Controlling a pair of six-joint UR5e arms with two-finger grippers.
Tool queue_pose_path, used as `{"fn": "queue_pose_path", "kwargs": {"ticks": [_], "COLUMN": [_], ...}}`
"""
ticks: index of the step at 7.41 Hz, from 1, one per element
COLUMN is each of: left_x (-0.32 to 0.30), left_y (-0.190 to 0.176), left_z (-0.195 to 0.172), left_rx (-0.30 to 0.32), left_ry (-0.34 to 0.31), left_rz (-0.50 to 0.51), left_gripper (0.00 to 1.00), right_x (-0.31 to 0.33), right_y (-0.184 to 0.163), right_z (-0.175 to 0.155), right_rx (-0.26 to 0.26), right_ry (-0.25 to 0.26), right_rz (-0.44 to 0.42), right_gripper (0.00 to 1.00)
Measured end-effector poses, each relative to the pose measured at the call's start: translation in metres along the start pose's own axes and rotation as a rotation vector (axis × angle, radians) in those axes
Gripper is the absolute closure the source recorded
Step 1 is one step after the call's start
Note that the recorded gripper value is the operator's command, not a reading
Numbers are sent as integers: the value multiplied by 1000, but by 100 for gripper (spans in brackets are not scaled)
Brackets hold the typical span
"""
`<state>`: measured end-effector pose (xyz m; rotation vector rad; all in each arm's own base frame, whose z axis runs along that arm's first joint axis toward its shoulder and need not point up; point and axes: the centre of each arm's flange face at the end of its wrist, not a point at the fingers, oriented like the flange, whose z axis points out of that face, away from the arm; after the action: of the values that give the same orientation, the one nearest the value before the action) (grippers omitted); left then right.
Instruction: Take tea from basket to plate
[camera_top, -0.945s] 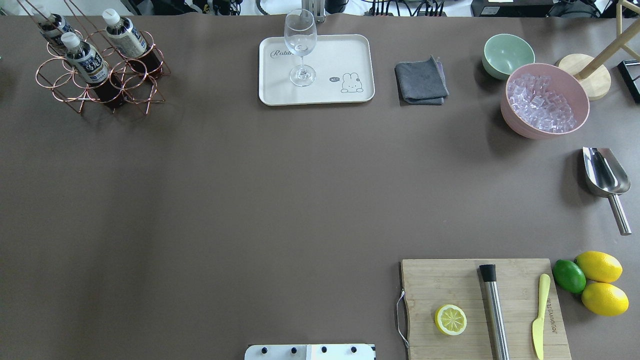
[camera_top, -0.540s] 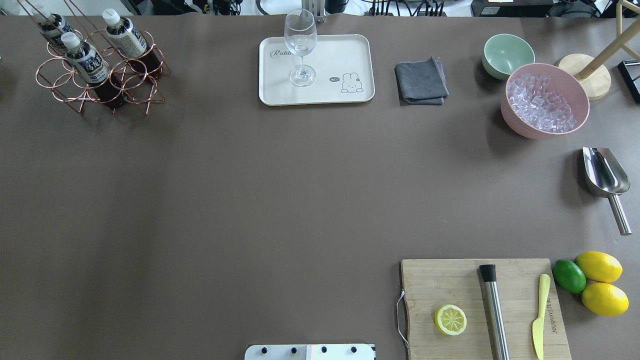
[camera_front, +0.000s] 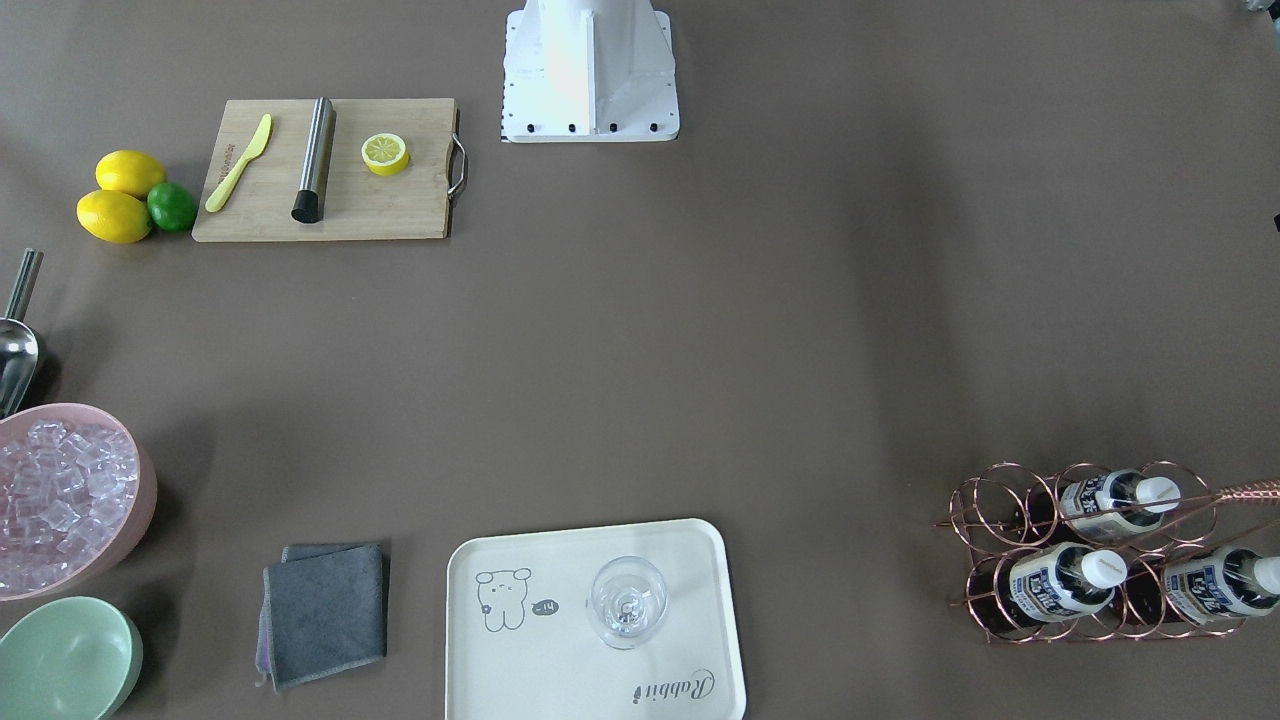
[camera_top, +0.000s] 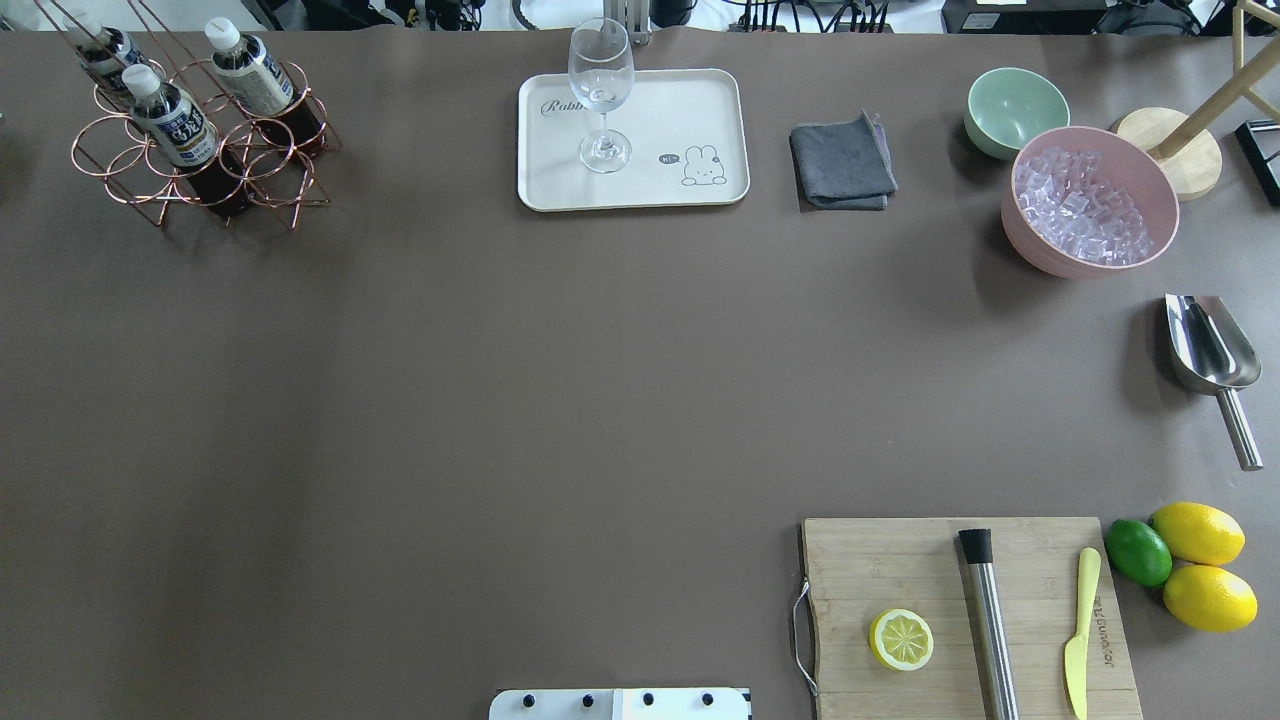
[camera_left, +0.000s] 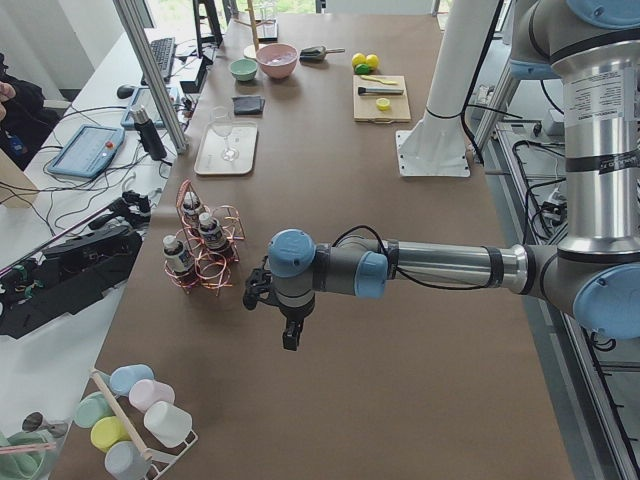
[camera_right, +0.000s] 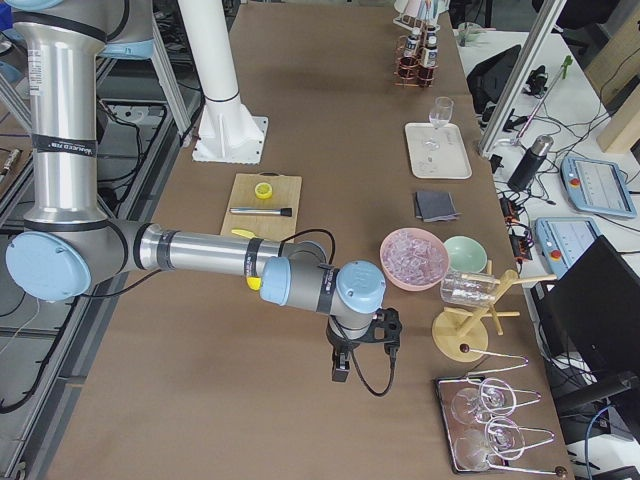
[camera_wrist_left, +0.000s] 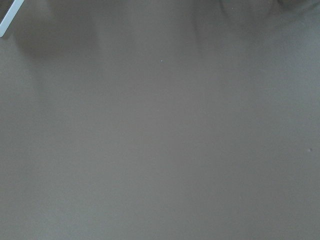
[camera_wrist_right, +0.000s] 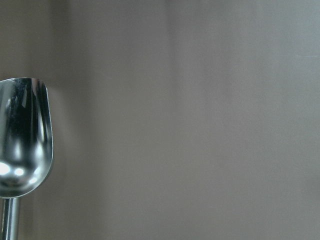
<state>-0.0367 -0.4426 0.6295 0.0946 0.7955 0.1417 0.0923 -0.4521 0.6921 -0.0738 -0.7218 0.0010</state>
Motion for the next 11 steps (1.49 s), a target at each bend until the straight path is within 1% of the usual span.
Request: {"fn": "queue_pose_path", "kwargs": {"ticks": [5, 11], "left_x": [3, 1], "left_y": [-6, -6], "left_z": [-3, -1], "left_rx": [8, 3], "left_ry": [-1, -6], "left_rz": [8, 4], "left_gripper": [2, 2], "right_x": [1, 1], "right_y": [0, -2], "right_z": [0, -2], "right_rx": [-2, 1], "right_ry": [19, 22], "right_rz": [-2, -2], "right_gripper": [0, 0]}}
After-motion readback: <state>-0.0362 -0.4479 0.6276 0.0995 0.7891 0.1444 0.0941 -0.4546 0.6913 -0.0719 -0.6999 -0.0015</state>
